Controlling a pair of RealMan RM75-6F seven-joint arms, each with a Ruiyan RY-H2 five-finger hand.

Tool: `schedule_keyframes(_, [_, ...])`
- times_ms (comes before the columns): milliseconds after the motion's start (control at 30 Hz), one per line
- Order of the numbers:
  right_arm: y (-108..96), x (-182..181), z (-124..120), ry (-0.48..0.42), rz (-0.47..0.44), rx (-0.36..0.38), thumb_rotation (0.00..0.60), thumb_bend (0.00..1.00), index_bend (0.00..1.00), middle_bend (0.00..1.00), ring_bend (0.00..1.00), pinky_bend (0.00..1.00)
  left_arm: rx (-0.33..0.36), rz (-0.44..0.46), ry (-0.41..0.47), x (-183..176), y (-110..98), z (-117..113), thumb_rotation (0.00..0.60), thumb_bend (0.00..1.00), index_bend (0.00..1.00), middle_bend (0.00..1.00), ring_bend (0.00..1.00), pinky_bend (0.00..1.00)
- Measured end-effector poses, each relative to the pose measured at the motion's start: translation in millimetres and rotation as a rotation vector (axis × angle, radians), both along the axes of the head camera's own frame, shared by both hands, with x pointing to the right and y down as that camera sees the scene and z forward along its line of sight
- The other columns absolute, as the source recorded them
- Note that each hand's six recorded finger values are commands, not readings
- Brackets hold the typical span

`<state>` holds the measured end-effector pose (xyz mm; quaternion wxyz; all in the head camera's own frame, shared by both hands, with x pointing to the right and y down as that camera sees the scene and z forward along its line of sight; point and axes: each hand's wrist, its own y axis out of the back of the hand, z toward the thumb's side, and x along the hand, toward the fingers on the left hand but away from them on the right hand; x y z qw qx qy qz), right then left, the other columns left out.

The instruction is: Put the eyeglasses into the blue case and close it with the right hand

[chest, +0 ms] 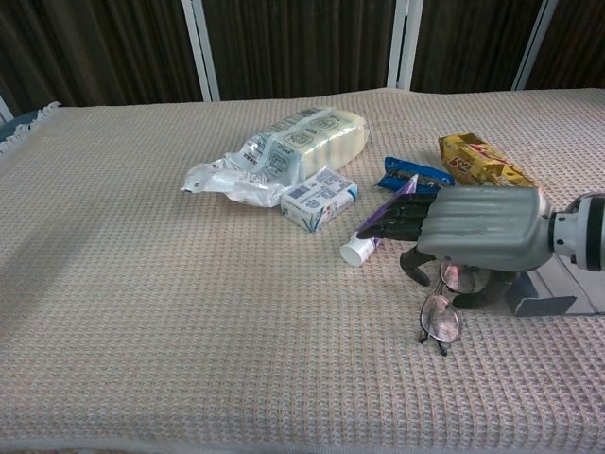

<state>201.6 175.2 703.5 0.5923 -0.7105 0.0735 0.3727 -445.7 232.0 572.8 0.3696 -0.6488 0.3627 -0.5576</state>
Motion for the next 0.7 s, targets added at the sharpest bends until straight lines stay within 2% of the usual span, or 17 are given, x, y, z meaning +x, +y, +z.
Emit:
schedule_keyframes(367, [1.6,-0.2,5.6,0.009,-0.001,-0.004,0.600,0.56,0.74,0.05,0.00,0.00,0.004,-0.004,-0.001,-1.3,0.4,-1.4,0.600,0.40,0.00,0.00,0.00,0.13])
schedule_keyframes(700, [0.4,-1.2,5.4,0.001,0.004,0.010,0.600,0.66,0.79,0.08,0.00,0.00,0.004,-0.002,0.000,-1.4,0.9,-1.8,0.600,0.40,0.00,0.00,0.00,0.13])
